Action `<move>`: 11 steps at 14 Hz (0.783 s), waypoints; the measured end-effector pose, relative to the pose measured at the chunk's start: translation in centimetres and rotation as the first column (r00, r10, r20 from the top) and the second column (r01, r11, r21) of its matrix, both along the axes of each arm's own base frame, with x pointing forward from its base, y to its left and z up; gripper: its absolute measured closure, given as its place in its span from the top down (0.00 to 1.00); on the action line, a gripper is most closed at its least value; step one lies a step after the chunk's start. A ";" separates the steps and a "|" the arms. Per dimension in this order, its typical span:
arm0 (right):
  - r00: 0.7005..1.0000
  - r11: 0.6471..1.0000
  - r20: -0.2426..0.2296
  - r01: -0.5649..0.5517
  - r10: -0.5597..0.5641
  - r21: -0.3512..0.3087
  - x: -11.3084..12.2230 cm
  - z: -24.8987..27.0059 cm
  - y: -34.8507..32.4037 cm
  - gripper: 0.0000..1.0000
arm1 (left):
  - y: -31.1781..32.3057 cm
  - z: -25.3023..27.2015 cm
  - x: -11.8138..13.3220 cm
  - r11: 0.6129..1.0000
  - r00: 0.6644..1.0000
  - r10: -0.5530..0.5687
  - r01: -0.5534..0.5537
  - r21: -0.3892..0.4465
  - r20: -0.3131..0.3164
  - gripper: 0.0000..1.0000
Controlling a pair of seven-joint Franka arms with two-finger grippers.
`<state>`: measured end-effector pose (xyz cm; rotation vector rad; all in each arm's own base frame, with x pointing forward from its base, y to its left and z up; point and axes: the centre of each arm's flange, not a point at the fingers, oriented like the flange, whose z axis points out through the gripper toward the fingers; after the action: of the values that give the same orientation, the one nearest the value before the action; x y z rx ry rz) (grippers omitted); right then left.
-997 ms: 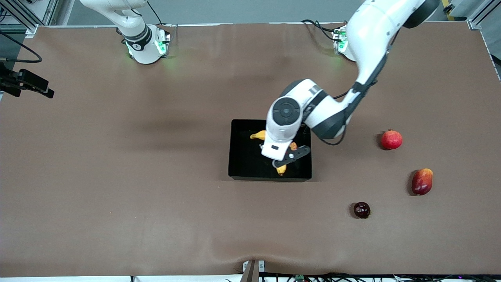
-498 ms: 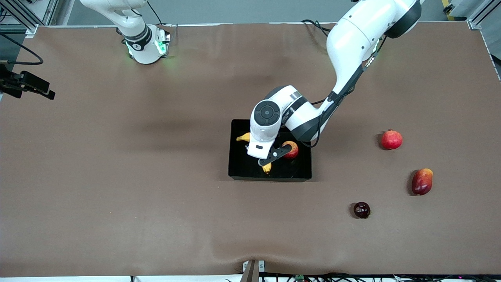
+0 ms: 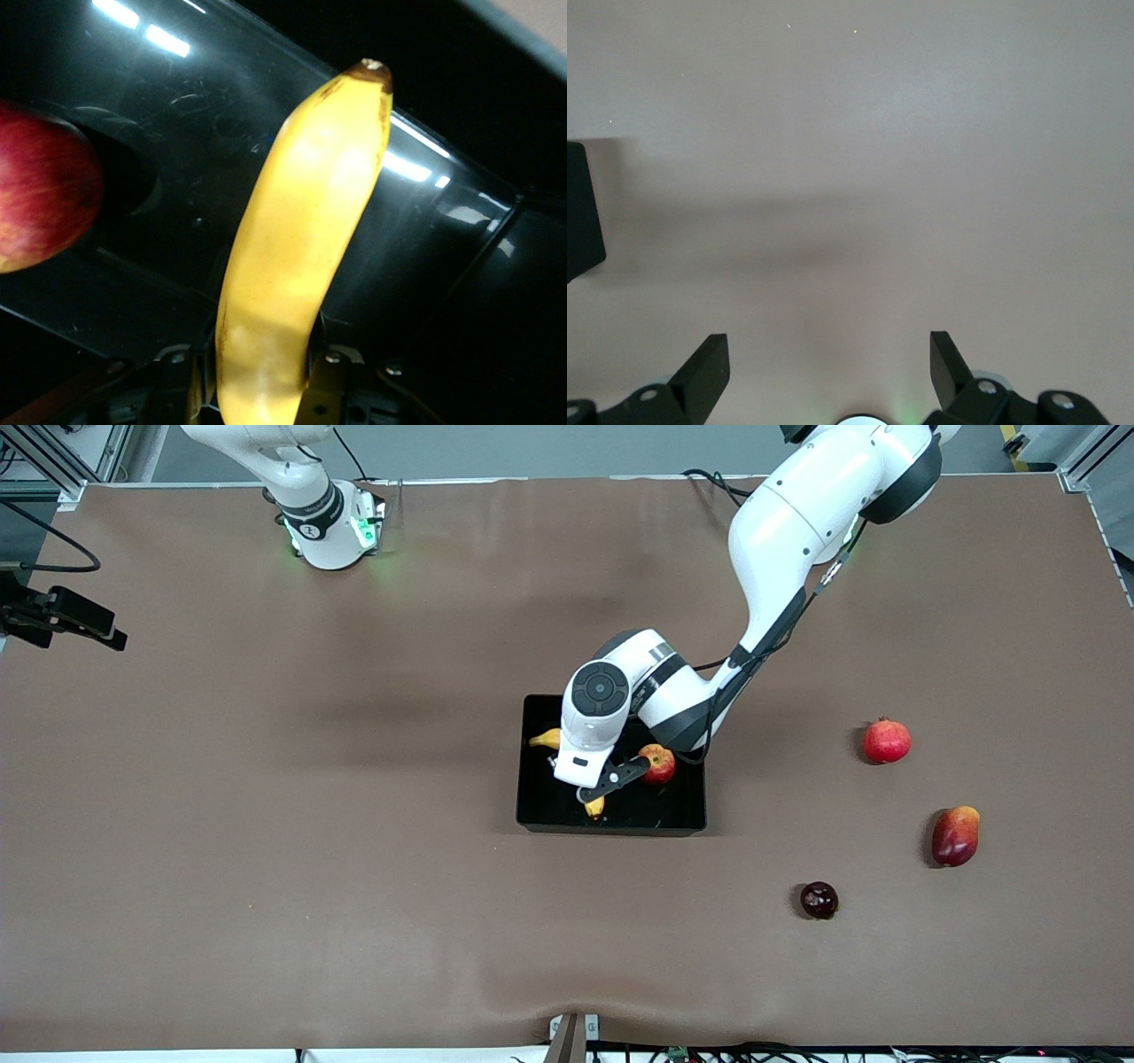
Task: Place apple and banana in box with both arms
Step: 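Lower the banana into the box and open the left gripper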
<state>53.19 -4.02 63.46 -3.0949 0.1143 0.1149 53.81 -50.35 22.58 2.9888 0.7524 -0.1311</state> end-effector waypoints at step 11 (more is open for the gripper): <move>1.000 1.000 -0.001 0.000 0.000 0.000 0.0 -0.1 0.0 1.00 | -0.1 -1.5 0.7 1.000 0.999 0.002 -0.003 0.014 0.046 0.85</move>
<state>53.22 -4.02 63.40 -3.0949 0.1141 0.1165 54.48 -50.48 21.09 2.9931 0.7555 -0.0569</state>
